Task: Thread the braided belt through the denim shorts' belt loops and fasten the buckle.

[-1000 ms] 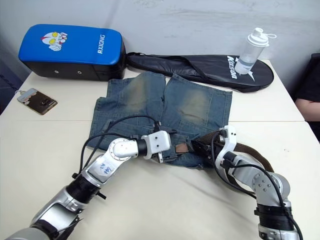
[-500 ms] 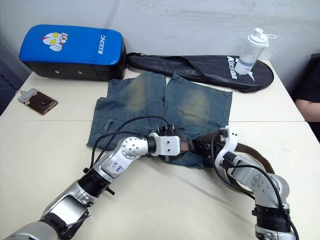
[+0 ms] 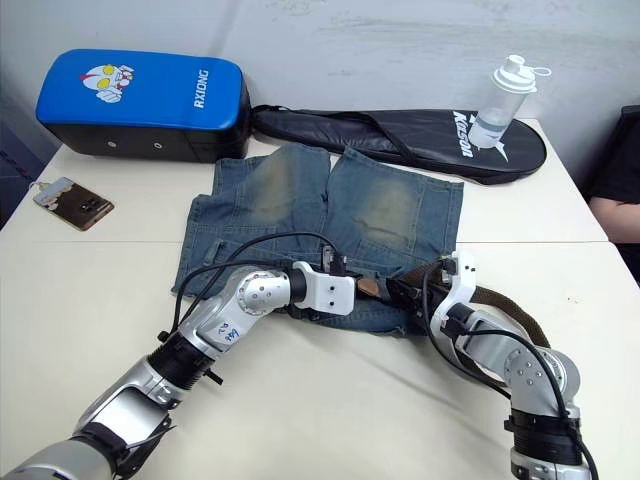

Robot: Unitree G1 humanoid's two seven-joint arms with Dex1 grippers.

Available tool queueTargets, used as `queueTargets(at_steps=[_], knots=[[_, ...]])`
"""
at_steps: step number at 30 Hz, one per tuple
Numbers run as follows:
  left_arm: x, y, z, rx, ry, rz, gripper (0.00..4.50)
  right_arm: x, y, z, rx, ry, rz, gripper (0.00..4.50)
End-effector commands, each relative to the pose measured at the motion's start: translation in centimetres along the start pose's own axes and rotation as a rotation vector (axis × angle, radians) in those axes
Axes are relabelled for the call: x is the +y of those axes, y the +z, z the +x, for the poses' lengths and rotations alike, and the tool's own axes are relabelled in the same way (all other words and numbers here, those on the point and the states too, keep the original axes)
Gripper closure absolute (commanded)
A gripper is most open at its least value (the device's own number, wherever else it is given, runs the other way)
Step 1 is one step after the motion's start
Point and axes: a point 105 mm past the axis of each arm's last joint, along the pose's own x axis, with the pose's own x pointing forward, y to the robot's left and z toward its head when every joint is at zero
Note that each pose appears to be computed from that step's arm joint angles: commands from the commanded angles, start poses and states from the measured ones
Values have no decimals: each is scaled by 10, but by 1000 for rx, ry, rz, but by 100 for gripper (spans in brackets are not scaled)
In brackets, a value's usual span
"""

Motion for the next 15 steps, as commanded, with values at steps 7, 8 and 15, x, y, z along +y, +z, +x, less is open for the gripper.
queueTargets(at_steps=[7, 8, 15], knots=[[24, -7, -8, -8, 88, -61, 450, 21, 40, -48, -58, 141, -203, 188], [26, -9, -8, -7, 89, -68, 450, 26, 39, -54, -27, 163, -343, 148], [37, -17, -11, -3, 96, -77, 450, 51, 9, -61, 141, 337, -895, 4]])
